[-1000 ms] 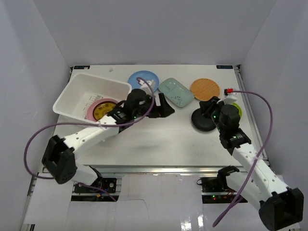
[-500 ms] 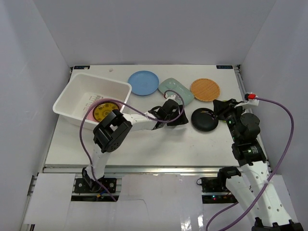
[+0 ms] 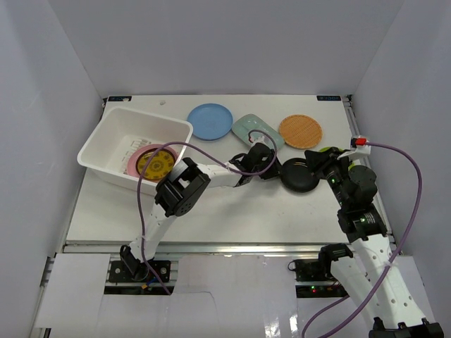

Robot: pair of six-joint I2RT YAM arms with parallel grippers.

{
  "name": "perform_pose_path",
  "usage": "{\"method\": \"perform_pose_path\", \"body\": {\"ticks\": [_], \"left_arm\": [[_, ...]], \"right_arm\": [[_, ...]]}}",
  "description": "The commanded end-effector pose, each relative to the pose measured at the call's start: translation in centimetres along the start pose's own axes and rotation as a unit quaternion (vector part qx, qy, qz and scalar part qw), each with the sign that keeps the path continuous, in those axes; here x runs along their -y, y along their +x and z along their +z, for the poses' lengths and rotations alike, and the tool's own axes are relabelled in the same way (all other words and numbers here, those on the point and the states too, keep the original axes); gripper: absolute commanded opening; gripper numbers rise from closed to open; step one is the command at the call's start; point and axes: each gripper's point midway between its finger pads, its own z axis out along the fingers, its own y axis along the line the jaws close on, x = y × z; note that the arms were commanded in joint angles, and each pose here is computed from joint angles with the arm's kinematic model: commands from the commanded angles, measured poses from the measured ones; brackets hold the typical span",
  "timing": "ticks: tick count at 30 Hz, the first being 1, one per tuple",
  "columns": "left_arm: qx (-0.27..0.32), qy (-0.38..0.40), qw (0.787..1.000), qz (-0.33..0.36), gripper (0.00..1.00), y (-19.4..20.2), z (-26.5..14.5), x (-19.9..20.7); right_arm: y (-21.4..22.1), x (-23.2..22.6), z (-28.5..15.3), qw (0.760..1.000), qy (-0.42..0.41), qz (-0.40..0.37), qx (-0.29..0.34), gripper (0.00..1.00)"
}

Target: Place the plates into the plastic bin on the countertop

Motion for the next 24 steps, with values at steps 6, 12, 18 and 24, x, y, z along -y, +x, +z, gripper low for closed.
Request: {"method": "perform_pose_path", "body": {"ticks": [6, 12, 18, 24], "left_arm": [[-0.037, -0.037, 0.998, -0.026, 0.12, 3.0, 2.2, -3.2], [-0.036, -0.049, 0.998, -0.004, 0.00, 3.3, -1.5, -4.5], [0.019, 0.040, 0.999, 0.013, 0.00, -2.1, -11.5, 0.8], [0.152, 0.116, 0.981, 0.031, 0.00, -12.2, -25.8, 6.0]], "right_arm": [[-0.2, -0.3, 0.1, 1.000, -0.017, 0.003, 0.018, 0.35], [-0.3, -0.4, -0.2, 1.000, -0.017, 0.003, 0.019, 0.35], [-0.8, -1.3, -0.6, 0.999, -0.036, 0.003, 0.022, 0.35], [-2.2, -1.8, -1.4, 0.997, -0.047, 0.016, 0.058, 0.35]]}}
